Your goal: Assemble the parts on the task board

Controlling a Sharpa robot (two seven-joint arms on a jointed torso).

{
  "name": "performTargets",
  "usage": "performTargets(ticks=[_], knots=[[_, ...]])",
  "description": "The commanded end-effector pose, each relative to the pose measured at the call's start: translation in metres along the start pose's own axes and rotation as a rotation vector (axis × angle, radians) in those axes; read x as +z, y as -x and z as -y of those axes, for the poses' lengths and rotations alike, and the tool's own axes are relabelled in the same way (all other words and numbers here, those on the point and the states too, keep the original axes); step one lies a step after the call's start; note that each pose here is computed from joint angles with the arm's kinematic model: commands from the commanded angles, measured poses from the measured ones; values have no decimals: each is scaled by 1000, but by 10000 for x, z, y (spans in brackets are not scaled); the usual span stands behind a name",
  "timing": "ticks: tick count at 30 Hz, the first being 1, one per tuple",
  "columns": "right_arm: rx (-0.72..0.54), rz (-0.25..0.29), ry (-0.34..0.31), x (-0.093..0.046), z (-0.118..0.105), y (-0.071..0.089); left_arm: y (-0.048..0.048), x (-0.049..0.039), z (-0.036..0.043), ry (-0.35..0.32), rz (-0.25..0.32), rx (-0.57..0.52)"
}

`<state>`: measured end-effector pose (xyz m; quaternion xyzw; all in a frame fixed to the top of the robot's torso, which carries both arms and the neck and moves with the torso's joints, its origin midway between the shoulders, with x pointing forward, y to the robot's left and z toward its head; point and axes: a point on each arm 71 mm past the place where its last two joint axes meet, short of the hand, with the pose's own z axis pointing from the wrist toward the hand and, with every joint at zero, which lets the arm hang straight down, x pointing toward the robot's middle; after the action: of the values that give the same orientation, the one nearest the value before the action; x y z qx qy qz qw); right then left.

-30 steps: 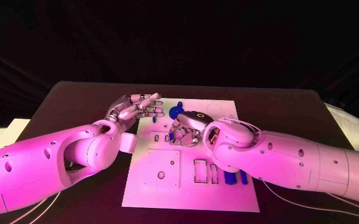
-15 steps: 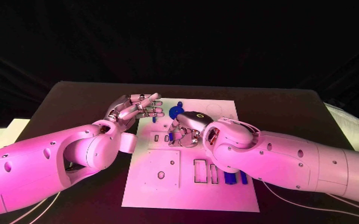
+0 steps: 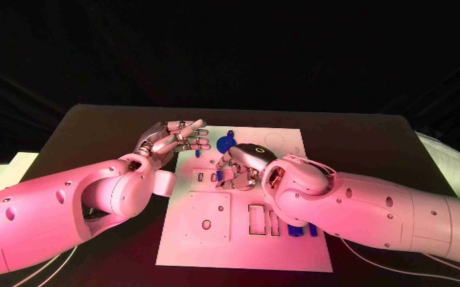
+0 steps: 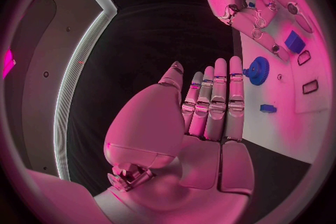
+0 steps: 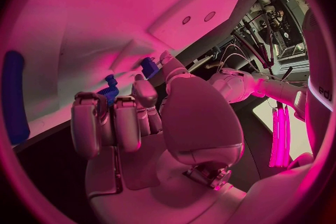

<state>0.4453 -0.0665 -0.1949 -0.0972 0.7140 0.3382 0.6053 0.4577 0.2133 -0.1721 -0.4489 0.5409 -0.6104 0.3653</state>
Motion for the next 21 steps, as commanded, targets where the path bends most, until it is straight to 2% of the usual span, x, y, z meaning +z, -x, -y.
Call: performTargets(ticks=[1,6,12,14,17,19,21], knots=[[25,118,54,-44,-64,91,-10,7,3,-1,-15,-8],[49,150,127,-158,-136,188,26,16,-7,8,2,12],[71,127,187,-330,-134,358,68,24,-44,60,-12,91],[102,108,192,-409,-85,443,79,18,-65,109,-30,139],[183,86,158,-539,63,619,92,9,-84,229,-94,258],[221,86,133,-593,143,710,92,16,-75,283,-130,337],[277,101,93,-665,267,851,96,29,-58,377,-182,462]])
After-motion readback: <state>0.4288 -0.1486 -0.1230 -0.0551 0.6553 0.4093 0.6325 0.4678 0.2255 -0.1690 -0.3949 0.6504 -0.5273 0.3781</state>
